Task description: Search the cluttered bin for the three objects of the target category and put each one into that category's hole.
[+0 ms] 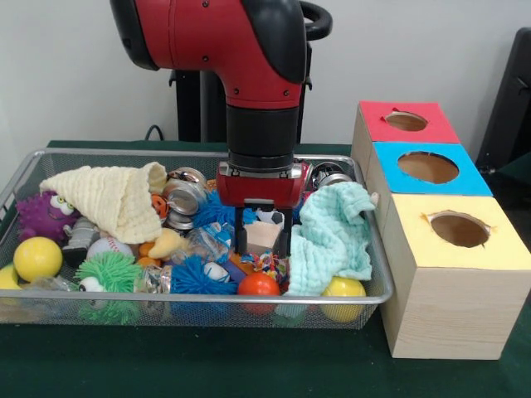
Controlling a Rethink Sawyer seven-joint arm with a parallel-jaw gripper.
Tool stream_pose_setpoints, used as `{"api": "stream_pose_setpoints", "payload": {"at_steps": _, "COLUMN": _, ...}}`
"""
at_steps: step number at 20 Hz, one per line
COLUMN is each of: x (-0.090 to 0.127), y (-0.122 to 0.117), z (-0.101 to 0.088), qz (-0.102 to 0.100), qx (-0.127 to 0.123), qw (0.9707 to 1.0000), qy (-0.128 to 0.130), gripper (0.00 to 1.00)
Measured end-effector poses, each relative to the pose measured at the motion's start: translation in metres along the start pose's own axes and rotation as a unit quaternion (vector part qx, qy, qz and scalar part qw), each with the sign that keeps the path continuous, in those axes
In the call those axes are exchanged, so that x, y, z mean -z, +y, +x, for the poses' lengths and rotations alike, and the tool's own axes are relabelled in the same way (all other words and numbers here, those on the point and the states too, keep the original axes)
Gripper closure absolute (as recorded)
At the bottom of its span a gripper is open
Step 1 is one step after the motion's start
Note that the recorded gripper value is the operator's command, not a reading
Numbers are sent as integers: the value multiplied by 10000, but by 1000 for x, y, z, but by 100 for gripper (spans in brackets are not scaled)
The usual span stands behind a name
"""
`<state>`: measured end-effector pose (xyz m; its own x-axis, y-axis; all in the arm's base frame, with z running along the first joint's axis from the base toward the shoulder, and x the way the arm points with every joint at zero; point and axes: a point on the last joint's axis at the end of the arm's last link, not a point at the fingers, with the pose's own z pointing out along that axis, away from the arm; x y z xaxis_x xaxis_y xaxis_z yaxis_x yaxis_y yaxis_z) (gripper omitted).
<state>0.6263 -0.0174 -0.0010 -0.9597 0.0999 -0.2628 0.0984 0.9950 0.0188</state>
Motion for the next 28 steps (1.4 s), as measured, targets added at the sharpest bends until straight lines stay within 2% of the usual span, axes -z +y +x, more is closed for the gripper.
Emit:
{"api": "stream_pose_setpoints", "payload": {"at_steps": 6, "x": -8, "y": -11, "z": 16, "qz": 92, "qx": -43, "qw": 9998, "qy": 149, "gripper": 0}}
{"api": "stream_pose_setpoints", "payload": {"at_steps": 9, "x": -10, "y": -13, "z": 19, "qz": 103, "qx": -50, "qw": 9998, "qy": 154, "gripper": 0}}
{"api": "stream_pose_setpoints", "payload": {"at_steps": 19, "x": -22, "y": -9, "z": 21, "qz": 77, "qx": -57, "qw": 9998, "qy": -173, "gripper": 0}}
{"api": "stream_pose_setpoints", "payload": {"at_steps": 28, "x": -26, "y": -2, "z": 23, "qz": -12, "qx": -75, "qw": 9995, "qy": -320, "gripper": 0}}
